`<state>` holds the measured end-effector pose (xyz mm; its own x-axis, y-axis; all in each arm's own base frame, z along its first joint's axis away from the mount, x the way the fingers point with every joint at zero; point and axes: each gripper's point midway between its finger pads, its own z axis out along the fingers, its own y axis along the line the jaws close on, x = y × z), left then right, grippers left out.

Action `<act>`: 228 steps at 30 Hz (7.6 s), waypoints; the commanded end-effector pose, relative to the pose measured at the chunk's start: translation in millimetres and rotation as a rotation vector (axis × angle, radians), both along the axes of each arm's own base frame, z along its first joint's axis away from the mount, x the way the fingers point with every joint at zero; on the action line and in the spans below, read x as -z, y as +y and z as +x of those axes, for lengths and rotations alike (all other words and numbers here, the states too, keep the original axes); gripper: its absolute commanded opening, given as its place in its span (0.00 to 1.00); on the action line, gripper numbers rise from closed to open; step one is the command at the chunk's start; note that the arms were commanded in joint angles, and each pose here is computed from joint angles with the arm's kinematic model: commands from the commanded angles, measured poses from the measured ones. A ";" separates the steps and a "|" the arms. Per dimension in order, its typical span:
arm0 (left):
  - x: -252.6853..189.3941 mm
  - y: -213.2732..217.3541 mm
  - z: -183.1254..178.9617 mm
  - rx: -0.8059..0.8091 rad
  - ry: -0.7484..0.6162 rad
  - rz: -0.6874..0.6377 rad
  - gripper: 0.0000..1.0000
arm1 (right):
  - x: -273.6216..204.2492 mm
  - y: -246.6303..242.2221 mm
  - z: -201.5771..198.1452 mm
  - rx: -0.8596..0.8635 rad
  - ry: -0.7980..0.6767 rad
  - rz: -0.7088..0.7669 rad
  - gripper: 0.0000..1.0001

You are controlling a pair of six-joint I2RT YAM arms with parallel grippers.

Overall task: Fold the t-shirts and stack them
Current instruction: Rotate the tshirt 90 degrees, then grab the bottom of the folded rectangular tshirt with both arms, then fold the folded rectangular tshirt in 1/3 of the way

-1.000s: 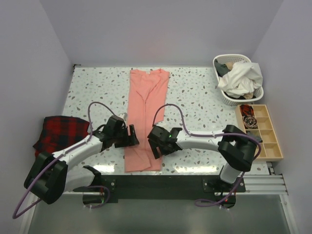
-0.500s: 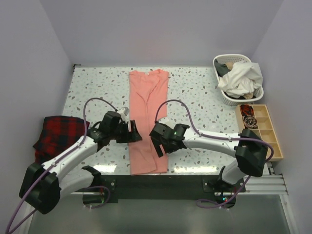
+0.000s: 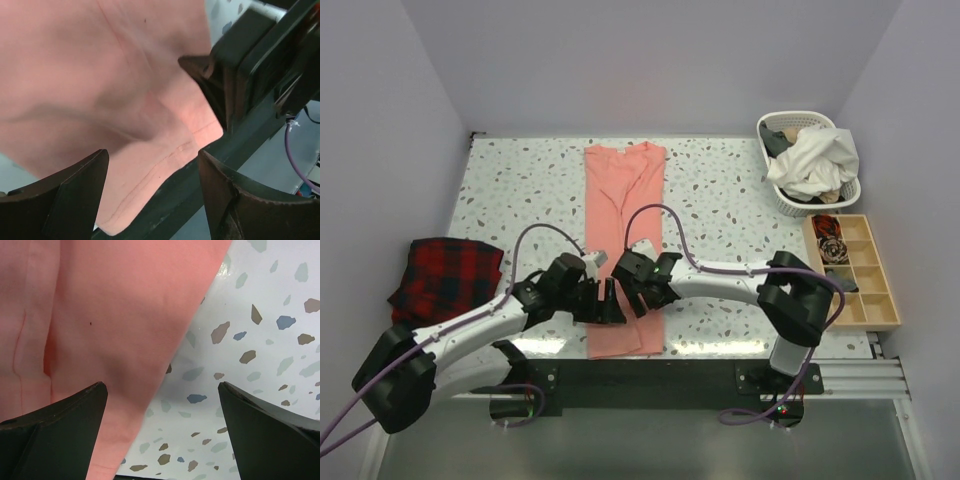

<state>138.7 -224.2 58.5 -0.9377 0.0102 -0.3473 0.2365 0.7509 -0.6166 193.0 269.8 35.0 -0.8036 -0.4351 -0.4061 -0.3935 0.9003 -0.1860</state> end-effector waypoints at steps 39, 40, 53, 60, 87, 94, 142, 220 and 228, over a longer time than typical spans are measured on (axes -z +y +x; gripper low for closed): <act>48.6 61.4 -84.1 0.013 0.145 0.473 0.77 | 3.1 -101.4 -20.4 0.155 -0.012 -0.145 0.99; 47.5 64.6 -84.9 0.007 0.147 0.483 0.77 | 2.4 -102.6 -20.2 0.164 -0.013 -0.144 0.99; -22.9 39.4 -34.2 -0.107 -0.077 0.381 0.78 | -41.4 -82.1 -20.4 0.154 -0.041 0.064 0.98; -43.1 0.8 -20.0 -0.092 -0.137 0.208 0.79 | -58.2 -36.9 -29.3 0.057 0.030 0.271 0.99; 41.7 36.5 -74.9 -0.009 0.096 0.319 0.78 | 30.8 -49.2 -69.5 0.093 0.181 0.081 0.99; 34.7 45.2 -80.5 -0.014 0.099 0.327 0.78 | 23.5 -82.2 -74.2 0.165 0.135 0.037 0.99; 51.5 33.4 -95.1 -0.050 0.156 0.136 0.42 | 6.6 -0.6 -139.4 0.050 0.474 0.645 0.59; -45.1 7.9 6.9 -0.252 -0.217 0.234 0.00 | -73.6 -23.1 -12.0 -0.059 -0.016 0.398 0.00; -39.9 11.7 54.3 -0.327 -0.287 0.340 0.00 | -71.4 -22.3 31.6 -0.034 -0.039 0.383 0.00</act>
<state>155.8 -208.8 87.1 -0.8369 -0.0948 -0.5391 0.0909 0.9471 -0.3077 196.7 234.9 90.6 -0.8168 -0.2657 -0.5120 -0.3914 0.9073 0.1535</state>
